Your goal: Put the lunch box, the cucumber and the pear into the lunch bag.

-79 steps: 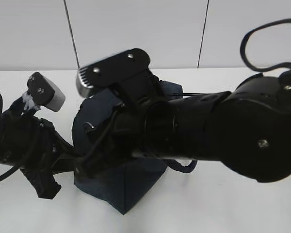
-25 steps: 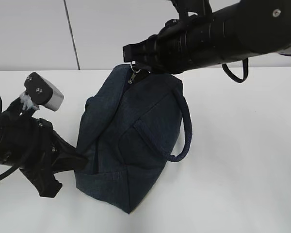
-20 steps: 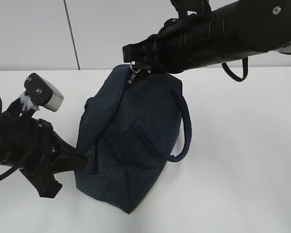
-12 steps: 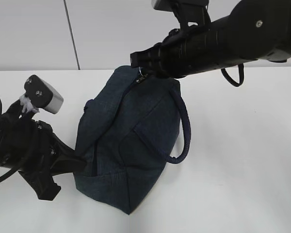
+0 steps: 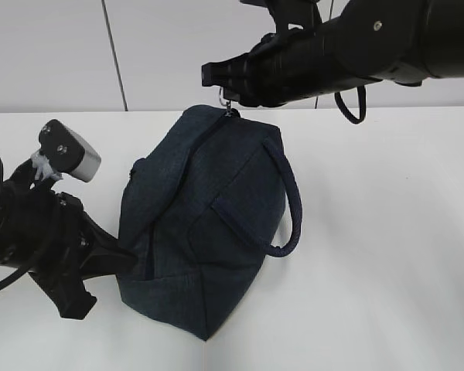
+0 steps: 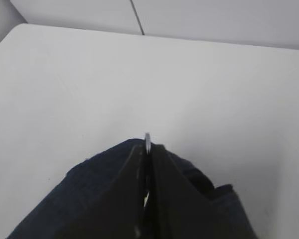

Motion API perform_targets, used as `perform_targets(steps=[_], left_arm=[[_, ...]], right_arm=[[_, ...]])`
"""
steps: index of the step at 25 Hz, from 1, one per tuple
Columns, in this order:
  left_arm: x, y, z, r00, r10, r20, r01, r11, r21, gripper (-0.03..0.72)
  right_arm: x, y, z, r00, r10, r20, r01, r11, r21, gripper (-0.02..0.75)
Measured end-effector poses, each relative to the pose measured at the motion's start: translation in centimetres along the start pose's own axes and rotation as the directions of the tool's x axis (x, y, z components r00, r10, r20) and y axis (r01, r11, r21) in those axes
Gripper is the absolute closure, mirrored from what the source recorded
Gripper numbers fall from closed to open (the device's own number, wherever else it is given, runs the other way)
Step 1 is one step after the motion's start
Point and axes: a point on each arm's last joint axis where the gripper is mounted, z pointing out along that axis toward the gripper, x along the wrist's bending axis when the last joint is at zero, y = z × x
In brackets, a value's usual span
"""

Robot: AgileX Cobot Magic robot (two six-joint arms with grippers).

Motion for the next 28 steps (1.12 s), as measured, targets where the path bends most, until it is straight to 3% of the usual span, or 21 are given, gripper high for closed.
perform_targets(steps=[7, 28], left_arm=[[0.0, 0.0, 0.0, 1.000, 0.000, -0.001, 0.000, 1.000, 0.000, 0.685], [0.2, 0.0, 0.0, 1.000, 0.004, -0.018, -0.004, 1.000, 0.001, 0.685]], right_arm=[[-4.2, 0.6, 2.4, 0.994, 0.092, 0.063, -0.096, 0.993, 0.063, 0.738], [-8.4, -4.3, 9.2, 0.981, 0.146, 0.129, -0.176, 0.950, 0.258, 0.738]])
